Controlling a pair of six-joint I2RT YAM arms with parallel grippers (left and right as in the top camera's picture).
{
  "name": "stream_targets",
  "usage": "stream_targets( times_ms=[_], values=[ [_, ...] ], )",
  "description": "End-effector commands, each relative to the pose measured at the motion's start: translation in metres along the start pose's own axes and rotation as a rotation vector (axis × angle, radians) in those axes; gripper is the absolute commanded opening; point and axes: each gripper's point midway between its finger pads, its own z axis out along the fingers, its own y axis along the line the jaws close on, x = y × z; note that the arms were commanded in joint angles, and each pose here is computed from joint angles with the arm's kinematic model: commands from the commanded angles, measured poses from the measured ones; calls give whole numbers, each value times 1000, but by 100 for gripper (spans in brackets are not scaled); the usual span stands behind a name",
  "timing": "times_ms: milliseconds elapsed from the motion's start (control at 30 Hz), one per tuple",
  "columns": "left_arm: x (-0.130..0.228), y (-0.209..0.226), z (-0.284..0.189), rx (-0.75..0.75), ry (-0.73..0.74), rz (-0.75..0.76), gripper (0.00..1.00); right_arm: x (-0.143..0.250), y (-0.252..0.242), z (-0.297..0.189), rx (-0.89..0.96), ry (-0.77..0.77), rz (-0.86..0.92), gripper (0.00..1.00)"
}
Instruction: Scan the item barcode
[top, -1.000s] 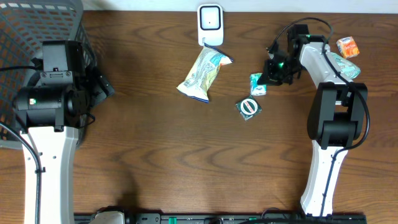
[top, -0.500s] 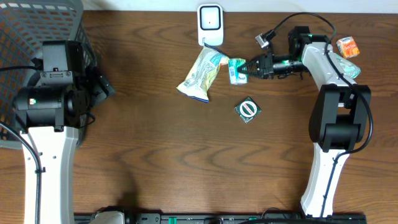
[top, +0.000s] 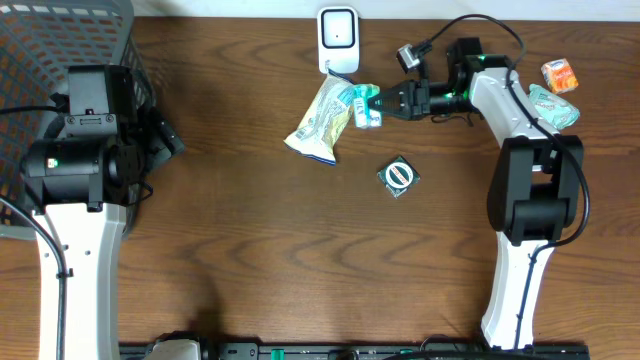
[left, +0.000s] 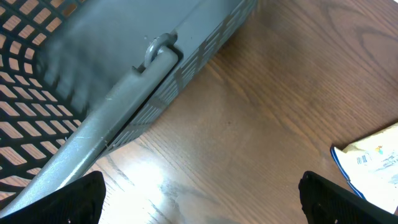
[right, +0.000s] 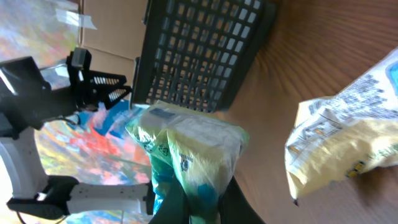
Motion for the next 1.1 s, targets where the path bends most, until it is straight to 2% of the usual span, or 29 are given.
stream_targets(
  times_ms=[0, 300, 1067],
  values=[
    [-1, 4, 2, -20, 1, -20, 98, -14, 36, 10, -50, 11, -21, 1],
    [-1, 4, 2, -20, 1, -20, 98, -38, 80, 24, -65, 39, -131, 1],
    [-1, 4, 2, -20, 1, -20, 98, -30, 86, 48, -88, 84, -189, 1]
  ],
)
